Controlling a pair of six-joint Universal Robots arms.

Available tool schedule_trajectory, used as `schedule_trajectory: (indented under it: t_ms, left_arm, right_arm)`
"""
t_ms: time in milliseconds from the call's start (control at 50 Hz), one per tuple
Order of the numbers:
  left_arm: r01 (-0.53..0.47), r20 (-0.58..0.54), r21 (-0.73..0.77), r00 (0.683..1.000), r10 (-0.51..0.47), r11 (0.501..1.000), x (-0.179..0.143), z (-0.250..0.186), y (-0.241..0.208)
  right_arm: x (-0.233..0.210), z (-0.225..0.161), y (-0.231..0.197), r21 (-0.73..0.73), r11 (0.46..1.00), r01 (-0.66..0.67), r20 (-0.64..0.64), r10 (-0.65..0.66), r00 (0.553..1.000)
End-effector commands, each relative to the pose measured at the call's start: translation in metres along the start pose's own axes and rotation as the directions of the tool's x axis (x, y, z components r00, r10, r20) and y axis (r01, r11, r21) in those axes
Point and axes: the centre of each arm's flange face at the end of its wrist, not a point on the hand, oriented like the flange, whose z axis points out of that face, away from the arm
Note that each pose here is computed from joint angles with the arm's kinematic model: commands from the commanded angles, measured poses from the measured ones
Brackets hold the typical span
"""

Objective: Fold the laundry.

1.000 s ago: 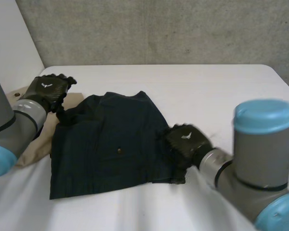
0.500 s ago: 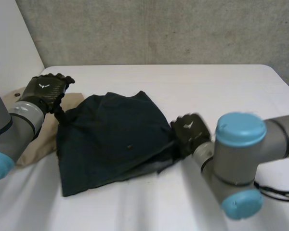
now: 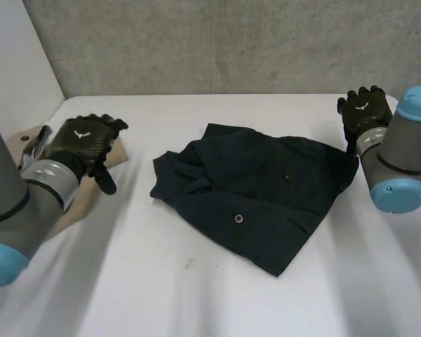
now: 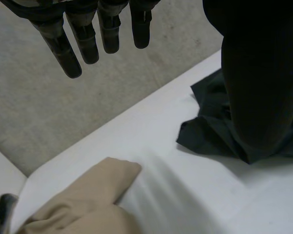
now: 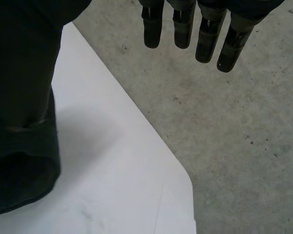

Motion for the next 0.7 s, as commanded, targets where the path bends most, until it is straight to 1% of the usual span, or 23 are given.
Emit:
schedule_trajectory:
  t_ms: [20, 80, 100, 160, 180, 240, 260, 340, 380, 400, 460, 540, 620, 700]
  left_arm:
    - [-0.009, -0.030, 0.002, 1.000, 0.010, 1.000, 0.012, 0.015, 0.013]
    - [-0.034, -0.064, 0.011, 0.997, 0.035, 0.999, 0.017, 0.023, 0.017]
    - [-0.061, -0.103, 0.013, 0.993, 0.062, 0.998, 0.023, 0.027, 0.021]
    - [-0.111, -0.167, 0.018, 0.980, 0.112, 0.994, 0.034, 0.032, 0.027]
    - [-0.144, -0.202, 0.027, 0.968, 0.146, 0.989, 0.041, 0.035, 0.031]
    - [-0.183, -0.236, 0.033, 0.954, 0.186, 0.982, 0.051, 0.040, 0.037]
    - [-0.204, -0.248, 0.029, 0.947, 0.205, 0.978, 0.056, 0.045, 0.043]
    - [-0.236, -0.280, 0.024, 0.931, 0.233, 0.971, 0.070, 0.055, 0.055]
    - [-0.238, -0.288, 0.020, 0.929, 0.233, 0.971, 0.074, 0.060, 0.060]
    - [-0.241, -0.295, 0.020, 0.926, 0.236, 0.970, 0.079, 0.066, 0.064]
    - [-0.246, -0.286, 0.012, 0.928, 0.239, 0.969, 0.083, 0.072, 0.068]
    - [-0.260, -0.216, -0.008, 0.943, 0.253, 0.965, 0.084, 0.085, 0.069]
    - [-0.267, -0.171, -0.016, 0.950, 0.261, 0.963, 0.084, 0.093, 0.070]
    - [-0.271, -0.171, -0.024, 0.949, 0.263, 0.962, 0.088, 0.095, 0.074]
  right_arm:
    - [0.009, -0.070, -0.024, -0.071, 0.993, -0.096, 0.069, 0.101, 0.993]
    - [0.001, -0.096, -0.025, -0.120, 0.983, -0.138, 0.124, 0.152, 0.981]
    - [-0.003, -0.113, -0.026, -0.149, 0.975, -0.163, 0.153, 0.185, 0.971]
    - [-0.008, -0.142, -0.031, -0.189, 0.960, -0.206, 0.198, 0.243, 0.950]
    - [-0.011, -0.160, -0.033, -0.208, 0.950, -0.234, 0.231, 0.280, 0.932]
    - [-0.021, -0.183, -0.034, -0.231, 0.938, -0.259, 0.287, 0.320, 0.903]
    - [-0.027, -0.195, -0.033, -0.242, 0.932, -0.269, 0.322, 0.339, 0.884]
    - [-0.046, -0.219, -0.027, -0.275, 0.925, -0.262, 0.395, 0.357, 0.846]
    - [-0.052, -0.225, -0.026, -0.279, 0.925, -0.256, 0.420, 0.357, 0.834]
    - [-0.058, -0.231, -0.026, -0.283, 0.925, -0.252, 0.444, 0.359, 0.821]
    - [-0.064, -0.236, -0.026, -0.280, 0.923, -0.263, 0.461, 0.369, 0.807]
    - [-0.078, -0.229, -0.017, -0.287, 0.917, -0.276, 0.468, 0.386, 0.795]
    - [-0.087, -0.220, -0.011, -0.274, 0.919, -0.284, 0.464, 0.384, 0.798]
    - [-0.099, -0.208, -0.002, -0.260, 0.924, -0.280, 0.462, 0.374, 0.804]
